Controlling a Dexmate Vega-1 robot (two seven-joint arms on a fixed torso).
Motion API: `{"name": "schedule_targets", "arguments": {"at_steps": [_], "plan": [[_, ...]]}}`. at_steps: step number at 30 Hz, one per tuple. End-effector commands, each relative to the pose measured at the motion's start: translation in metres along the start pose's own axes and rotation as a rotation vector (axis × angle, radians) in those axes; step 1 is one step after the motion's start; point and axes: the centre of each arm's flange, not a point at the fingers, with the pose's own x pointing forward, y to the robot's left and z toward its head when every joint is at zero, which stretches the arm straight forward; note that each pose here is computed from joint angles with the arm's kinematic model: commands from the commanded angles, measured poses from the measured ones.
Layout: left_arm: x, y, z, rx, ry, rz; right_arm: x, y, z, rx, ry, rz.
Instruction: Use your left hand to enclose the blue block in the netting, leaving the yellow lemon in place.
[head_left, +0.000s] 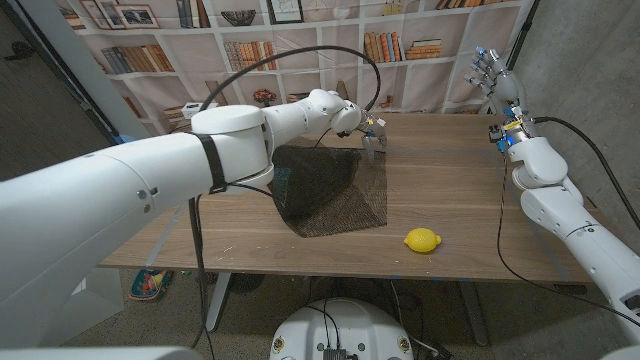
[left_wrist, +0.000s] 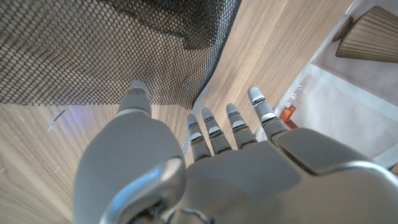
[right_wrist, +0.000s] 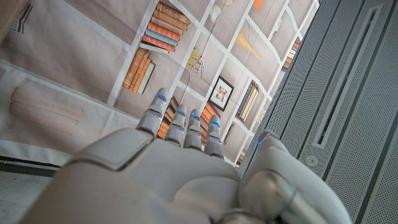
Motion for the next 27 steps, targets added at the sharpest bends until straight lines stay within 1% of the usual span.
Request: {"name": "schedule_targets", "arguments": {"at_steps": [1, 3, 9, 15, 24, 27], "plan": [[0.012, -0.018, 0.013, 0.006, 0.077, 0.015, 0.001, 0.002, -0.002, -0.004, 0.011, -0.002], [0.013, -0.021, 0.016, 0.002, 0.087, 0.016, 0.001, 0.002, -0.002, -0.006, 0.012, -0.004], [0.014, -0.029, 0.021, -0.029, 0.078, 0.007, -0.001, 0.002, -0.002, -0.008, 0.017, -0.009], [0.015, -0.034, 0.024, -0.057, 0.070, -0.008, 0.000, 0.004, -0.002, -0.014, 0.018, -0.008], [0.017, -0.042, 0.028, -0.072, 0.059, 0.016, 0.003, 0.005, -0.006, -0.017, 0.032, -0.006], [0.016, -0.045, 0.030, -0.068, 0.024, 0.036, 0.003, 0.005, -0.006, -0.021, 0.035, -0.008]]}}
